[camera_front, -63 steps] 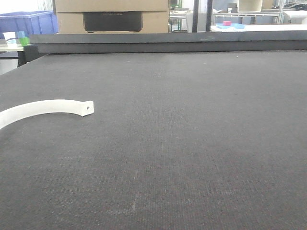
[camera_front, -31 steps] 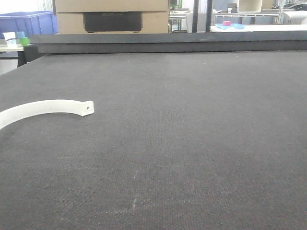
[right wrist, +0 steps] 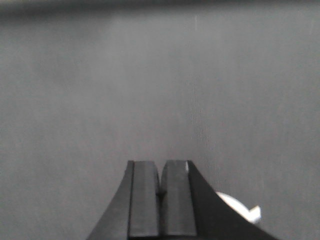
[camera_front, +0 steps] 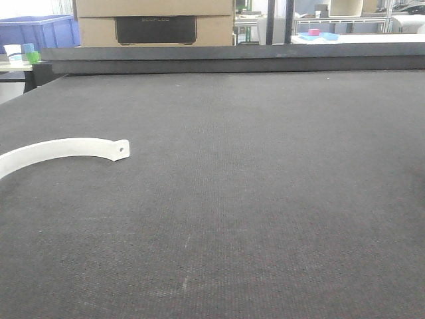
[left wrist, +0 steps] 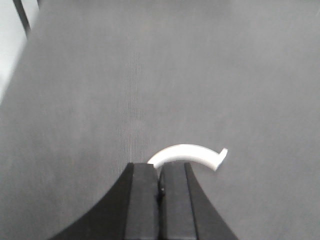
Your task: Grab PVC pipe and place in blue bin
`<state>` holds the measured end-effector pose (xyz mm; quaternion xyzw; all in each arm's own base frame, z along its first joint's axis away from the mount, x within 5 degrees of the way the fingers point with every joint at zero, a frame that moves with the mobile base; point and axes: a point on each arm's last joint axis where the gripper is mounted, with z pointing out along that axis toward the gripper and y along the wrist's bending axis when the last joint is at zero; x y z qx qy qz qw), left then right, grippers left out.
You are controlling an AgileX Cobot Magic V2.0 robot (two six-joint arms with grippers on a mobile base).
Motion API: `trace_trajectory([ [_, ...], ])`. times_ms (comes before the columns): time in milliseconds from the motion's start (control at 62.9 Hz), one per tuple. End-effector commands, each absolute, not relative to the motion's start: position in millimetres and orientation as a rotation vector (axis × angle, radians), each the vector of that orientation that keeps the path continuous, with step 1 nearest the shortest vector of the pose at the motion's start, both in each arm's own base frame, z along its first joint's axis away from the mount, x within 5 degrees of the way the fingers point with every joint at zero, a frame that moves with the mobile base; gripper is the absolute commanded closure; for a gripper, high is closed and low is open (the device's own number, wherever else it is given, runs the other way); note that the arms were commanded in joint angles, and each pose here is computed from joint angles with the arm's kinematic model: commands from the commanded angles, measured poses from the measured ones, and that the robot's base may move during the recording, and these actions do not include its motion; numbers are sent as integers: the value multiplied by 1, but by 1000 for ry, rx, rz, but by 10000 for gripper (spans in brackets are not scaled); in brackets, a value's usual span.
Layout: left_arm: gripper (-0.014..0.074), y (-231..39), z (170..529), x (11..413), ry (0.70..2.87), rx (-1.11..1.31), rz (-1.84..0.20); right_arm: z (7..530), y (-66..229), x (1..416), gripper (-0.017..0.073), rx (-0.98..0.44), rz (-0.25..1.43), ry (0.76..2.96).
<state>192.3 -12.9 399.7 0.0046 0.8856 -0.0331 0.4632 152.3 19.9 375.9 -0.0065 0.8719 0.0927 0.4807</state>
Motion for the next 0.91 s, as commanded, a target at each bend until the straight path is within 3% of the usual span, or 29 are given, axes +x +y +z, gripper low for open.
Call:
trace_trajectory([
  [0,704,-15,391,207,2230,11,-88,361,19,173,724,-20,202,2247],
  [334,704,-17,365,234,2364,9,-88,311,23,219,724,-10,203,2544],
  [683,704,-18,359,237,2398,0,-109,288,24,249,724,22,208,2551],
  [890,704,-18,359,236,2398,-1,-112,258,26,260,720,45,221,2789],
])
